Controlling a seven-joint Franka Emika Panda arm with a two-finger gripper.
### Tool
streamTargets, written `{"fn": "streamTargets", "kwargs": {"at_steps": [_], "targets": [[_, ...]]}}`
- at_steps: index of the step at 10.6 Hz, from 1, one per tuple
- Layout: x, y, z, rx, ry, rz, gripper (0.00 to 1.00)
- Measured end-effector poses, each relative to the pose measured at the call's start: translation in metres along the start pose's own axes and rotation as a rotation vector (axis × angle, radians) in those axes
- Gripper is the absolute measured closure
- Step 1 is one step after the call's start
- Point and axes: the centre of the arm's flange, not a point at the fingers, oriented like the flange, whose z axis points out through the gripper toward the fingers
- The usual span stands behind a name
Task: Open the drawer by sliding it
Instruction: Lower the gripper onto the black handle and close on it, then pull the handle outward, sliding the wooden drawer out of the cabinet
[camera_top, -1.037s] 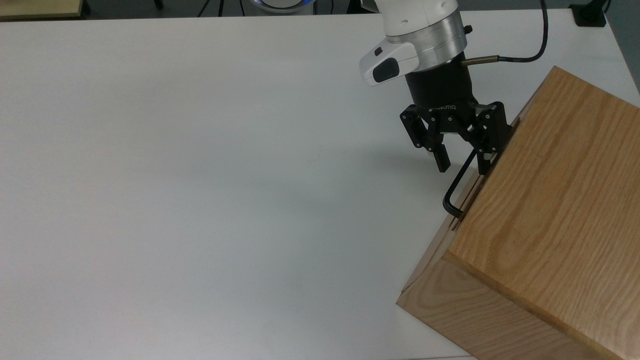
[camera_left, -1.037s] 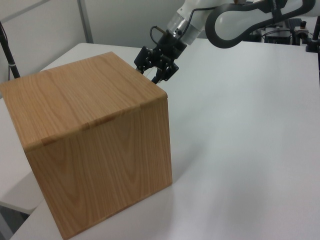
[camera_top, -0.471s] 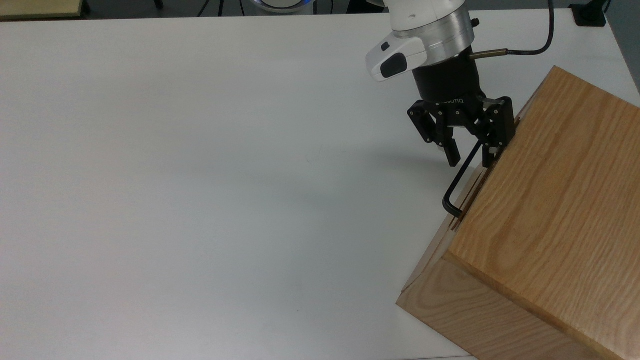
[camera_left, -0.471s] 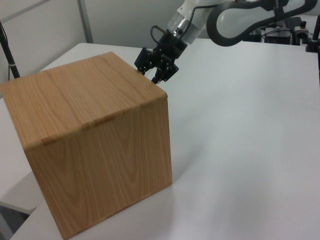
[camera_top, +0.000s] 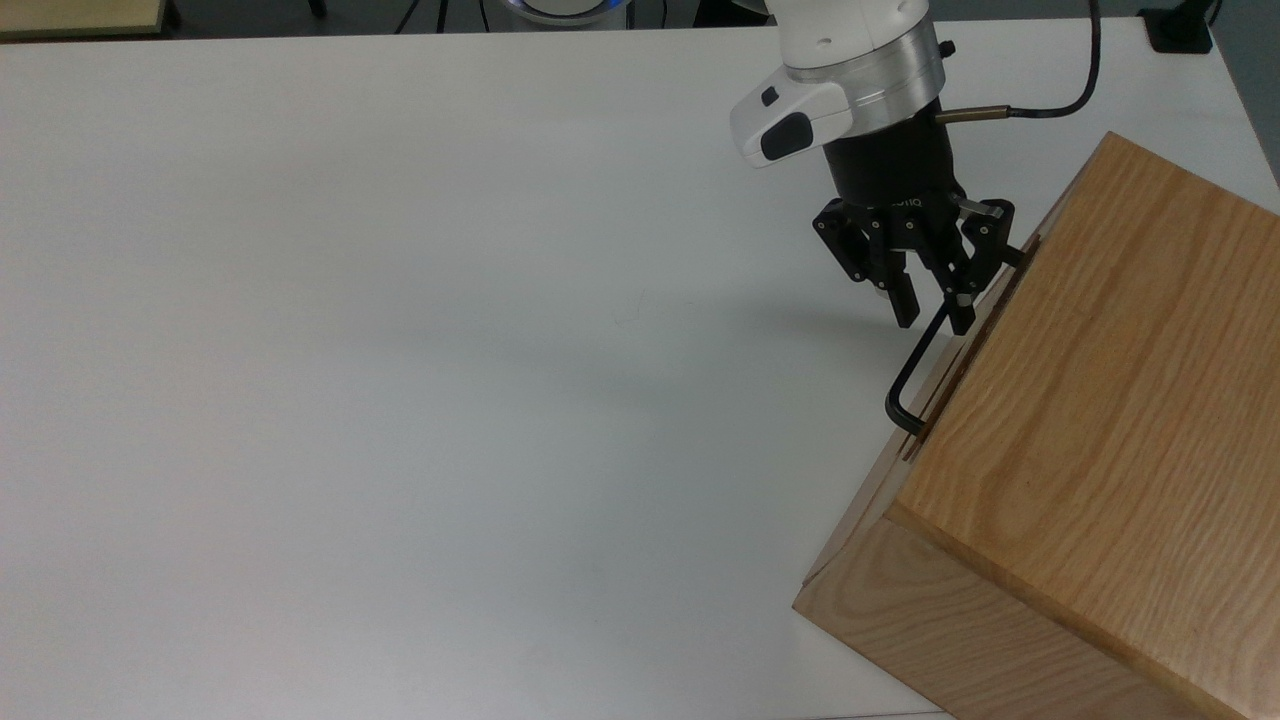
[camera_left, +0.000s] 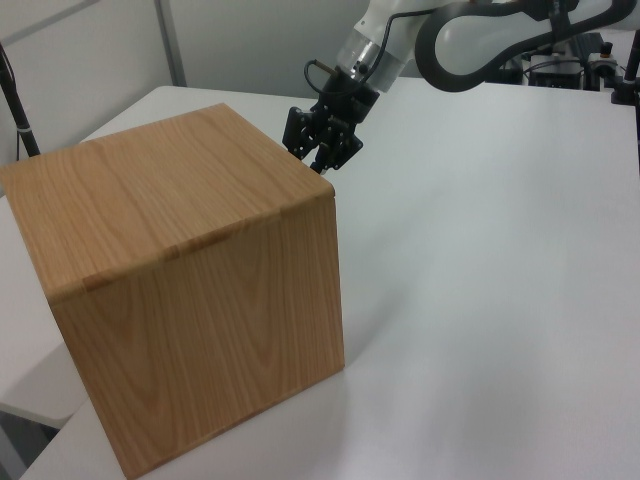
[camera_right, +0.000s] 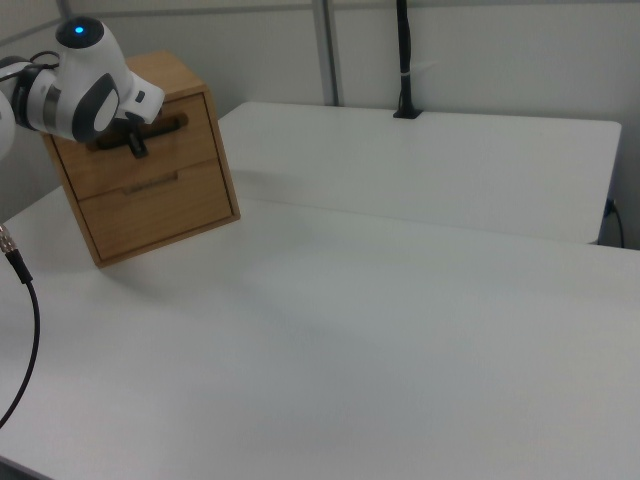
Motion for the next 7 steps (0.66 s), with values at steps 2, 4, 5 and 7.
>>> {"fn": "streamTargets", "kwargs": {"at_steps": [2, 4, 5, 7], "targets": [[0.004, 0.002, -0.003, 0.004, 0.002, 0.022, 0.58], [0.008, 0.002, -0.010, 0.010, 0.011, 0.031, 0.58], [0.009, 0.001, -0.012, 0.013, 0.012, 0.032, 0.63], [0.007, -0.001, -0.014, 0.017, 0.011, 0.031, 0.74]]}}
